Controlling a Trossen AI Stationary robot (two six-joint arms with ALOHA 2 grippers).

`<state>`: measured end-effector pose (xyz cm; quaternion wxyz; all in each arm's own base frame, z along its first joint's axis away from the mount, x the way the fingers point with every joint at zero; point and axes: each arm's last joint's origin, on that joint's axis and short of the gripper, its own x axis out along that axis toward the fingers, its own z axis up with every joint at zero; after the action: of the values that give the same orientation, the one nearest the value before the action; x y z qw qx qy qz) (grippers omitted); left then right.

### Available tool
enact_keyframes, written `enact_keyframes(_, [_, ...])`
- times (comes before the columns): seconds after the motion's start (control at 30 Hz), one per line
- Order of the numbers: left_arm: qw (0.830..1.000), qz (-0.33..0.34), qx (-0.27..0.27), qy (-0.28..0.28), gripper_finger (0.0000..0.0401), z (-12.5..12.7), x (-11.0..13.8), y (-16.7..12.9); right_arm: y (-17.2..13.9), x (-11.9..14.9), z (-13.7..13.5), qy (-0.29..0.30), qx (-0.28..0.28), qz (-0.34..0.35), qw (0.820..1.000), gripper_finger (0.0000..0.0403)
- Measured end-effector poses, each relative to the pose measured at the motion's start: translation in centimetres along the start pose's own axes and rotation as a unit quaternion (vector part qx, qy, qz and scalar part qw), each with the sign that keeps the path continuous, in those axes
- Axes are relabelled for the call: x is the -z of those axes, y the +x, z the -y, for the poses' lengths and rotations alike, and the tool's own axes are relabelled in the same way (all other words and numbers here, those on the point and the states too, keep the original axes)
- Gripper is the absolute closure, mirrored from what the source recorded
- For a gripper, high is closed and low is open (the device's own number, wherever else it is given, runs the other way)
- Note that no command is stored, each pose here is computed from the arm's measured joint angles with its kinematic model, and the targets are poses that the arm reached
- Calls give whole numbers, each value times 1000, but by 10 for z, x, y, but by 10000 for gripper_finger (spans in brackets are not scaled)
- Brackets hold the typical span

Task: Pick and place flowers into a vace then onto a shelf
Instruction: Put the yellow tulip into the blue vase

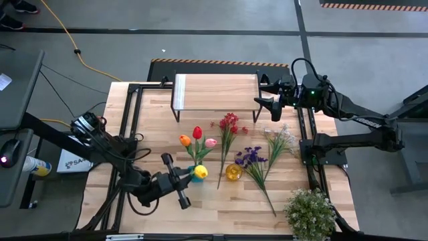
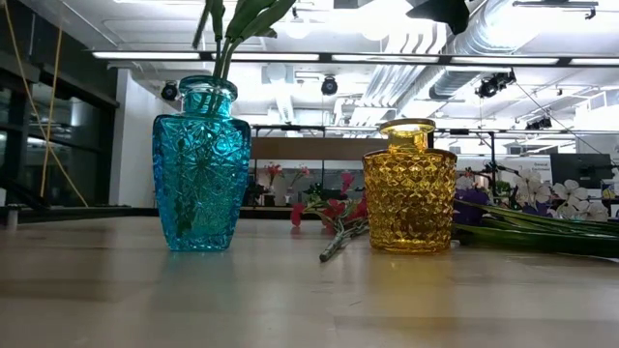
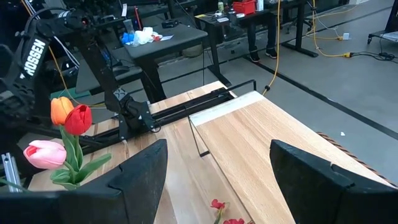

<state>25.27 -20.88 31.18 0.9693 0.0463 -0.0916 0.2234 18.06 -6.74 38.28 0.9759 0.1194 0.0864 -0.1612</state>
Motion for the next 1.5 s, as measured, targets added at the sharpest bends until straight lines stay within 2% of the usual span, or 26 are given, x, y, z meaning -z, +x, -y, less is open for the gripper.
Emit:
enact_keyframes(0.2, [1000,21,3,-8,363,-8,7,-5,0,0,0,1,0,0,1000,130])
enact_keyframes(0.5, [1000,20,8,8,363,-11,17,-8,0,0,0,1,0,0,1000,130])
enact_keyframes(1.03, [999,11,16,-42,363,-26,51,-1,0,0,-1,1,-13,-3,1000,130])
enact_keyframes(1.27, [997,-16,4,-76,363,-24,59,-3,0,0,-1,1,-13,-3,1000,130])
enact_keyframes(1.5, [991,-52,-37,-120,321,-23,70,-4,0,0,-1,1,-13,-2,1000,130])
